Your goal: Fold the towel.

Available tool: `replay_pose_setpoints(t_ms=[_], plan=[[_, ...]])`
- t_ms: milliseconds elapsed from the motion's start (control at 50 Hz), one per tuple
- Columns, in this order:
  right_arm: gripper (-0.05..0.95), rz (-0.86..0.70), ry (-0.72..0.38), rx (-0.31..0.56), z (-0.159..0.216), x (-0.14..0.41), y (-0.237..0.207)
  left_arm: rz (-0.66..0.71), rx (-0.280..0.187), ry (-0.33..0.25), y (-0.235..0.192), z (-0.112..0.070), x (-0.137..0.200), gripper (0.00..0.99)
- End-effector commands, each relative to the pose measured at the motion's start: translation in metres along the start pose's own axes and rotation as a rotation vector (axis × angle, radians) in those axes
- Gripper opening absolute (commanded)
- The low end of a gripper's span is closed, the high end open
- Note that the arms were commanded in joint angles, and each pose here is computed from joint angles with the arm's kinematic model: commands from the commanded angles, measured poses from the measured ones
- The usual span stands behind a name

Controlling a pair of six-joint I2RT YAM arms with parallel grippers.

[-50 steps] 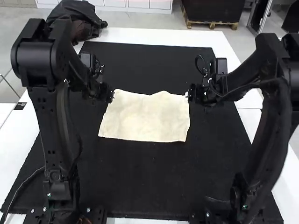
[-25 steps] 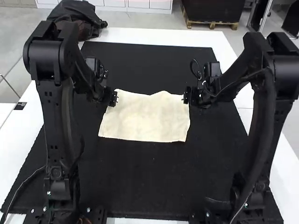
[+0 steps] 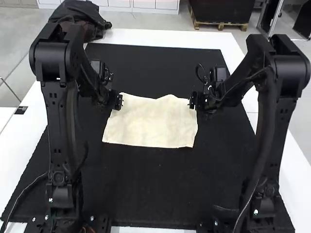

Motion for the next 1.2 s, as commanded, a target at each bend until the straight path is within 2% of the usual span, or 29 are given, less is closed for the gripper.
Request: replay_pose_setpoints(t_ms=[0, 340, 620, 740, 760, 800, 820, 840, 860, 880, 960, 1180], plan=[[0.91, -0.004, 0.035, 0.015, 0.013, -0.008, 0.003, -0.017, -0.005, -0.001, 0.006, 0.001, -0.006, 0.961], [0.91, 0.023, 0.048, 0.039, 0.023, -0.024, -0.003, -0.016, -0.004, 0.007, 0.003, 0.004, -0.008, 0.961], [0.91, 0.033, 0.013, 0.047, 0.018, -0.029, -0.009, -0.005, -0.007, 0.013, -0.001, 0.006, -0.011, 0.957], [0.9, 0.039, 0.007, 0.06, 0.016, -0.031, -0.011, 0.006, -0.029, 0.015, -0.004, 0.004, -0.014, 0.941], [0.87, 0.042, 0.005, 0.061, 0.015, -0.032, -0.011, 0.009, -0.035, 0.013, -0.005, 0.003, -0.015, 0.908], [0.66, 0.053, 0.004, 0.075, 0.014, -0.033, -0.013, 0.016, -0.054, 0.017, -0.007, 0.003, -0.017, 0.754], [0.48, 0.053, 0.008, 0.096, 0.014, -0.033, -0.013, 0.021, -0.059, 0.015, -0.009, 0.003, -0.018, 0.6], [0.13, 0.055, 0.01, 0.113, 0.015, -0.033, -0.014, 0.023, -0.064, 0.016, -0.011, 0.003, -0.019, 0.39], [-0.05, 0.059, 0.009, 0.116, 0.014, -0.033, -0.017, 0.023, -0.071, 0.021, -0.012, 0.002, -0.02, 0.192], [-0.03, 0.06, 0.011, 0.118, 0.013, -0.033, -0.018, 0.025, -0.071, 0.036, -0.014, 0.003, -0.022, 0.026], [-0.03, 0.071, 0.009, 0.125, 0.011, -0.033, -0.023, 0.037, -0.085, 0.037, -0.02, 0.001, -0.025, 0.025], [-0.03, 0.039, -0.002, 0.097, 0.005, -0.023, -0.015, 0.003, -0.078, 0.05, -0.011, 0.009, -0.02, 0.025]])
Point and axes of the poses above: each hand's point on the last joint's axis, 136 mm out from that joint toward the fingers, its own x axis back along the fingers, its own z axis along the line the jaws close on, y = z × x, the point moved 10 cm from there along x, back along the fingers, and after that the axes turned 8 degrees about -x, right-handed, at the moved point
